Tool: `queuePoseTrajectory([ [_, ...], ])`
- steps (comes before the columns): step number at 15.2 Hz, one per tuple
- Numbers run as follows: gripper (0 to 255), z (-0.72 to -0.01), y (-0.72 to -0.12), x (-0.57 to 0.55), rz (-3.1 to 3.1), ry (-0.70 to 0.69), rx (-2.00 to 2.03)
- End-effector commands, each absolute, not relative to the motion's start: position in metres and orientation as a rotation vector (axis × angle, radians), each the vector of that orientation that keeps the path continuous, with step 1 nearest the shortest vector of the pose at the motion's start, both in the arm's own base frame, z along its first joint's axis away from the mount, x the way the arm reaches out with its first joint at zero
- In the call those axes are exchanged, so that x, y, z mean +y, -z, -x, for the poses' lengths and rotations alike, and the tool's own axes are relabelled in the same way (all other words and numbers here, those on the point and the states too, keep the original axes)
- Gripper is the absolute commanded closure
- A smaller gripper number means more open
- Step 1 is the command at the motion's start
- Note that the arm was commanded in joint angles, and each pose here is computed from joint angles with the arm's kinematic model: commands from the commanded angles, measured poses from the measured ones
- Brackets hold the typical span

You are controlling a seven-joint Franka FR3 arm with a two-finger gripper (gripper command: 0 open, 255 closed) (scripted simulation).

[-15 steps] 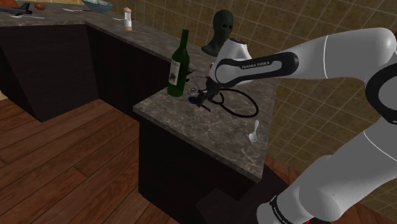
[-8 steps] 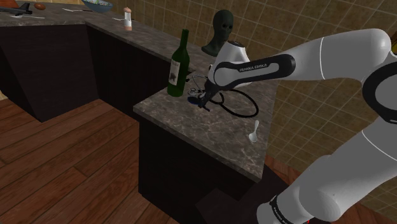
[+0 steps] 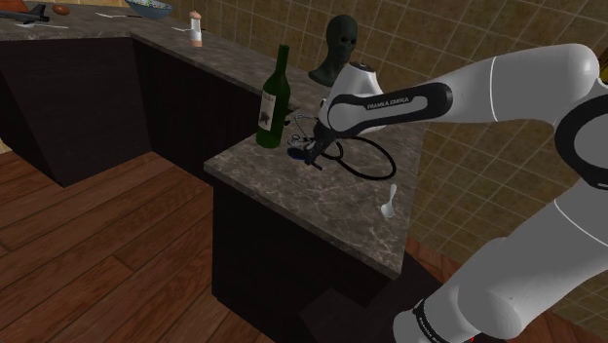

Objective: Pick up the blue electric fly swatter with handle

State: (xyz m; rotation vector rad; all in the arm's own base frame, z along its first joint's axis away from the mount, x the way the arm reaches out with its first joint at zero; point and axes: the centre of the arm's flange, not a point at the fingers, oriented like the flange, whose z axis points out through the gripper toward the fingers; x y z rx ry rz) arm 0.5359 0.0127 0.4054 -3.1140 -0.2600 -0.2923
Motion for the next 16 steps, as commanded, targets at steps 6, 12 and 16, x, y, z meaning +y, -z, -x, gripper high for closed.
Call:
queuePoseTrajectory([
  [6, 255, -0.534, -0.434, 0.011, 3.117, 0.276, -0.254],
  [12, 255, -0.534, -0.466, 0.011, 3.117, 0.276, -0.254],
  [16, 255, -0.534, -0.477, 0.011, 3.117, 0.276, -0.254],
])
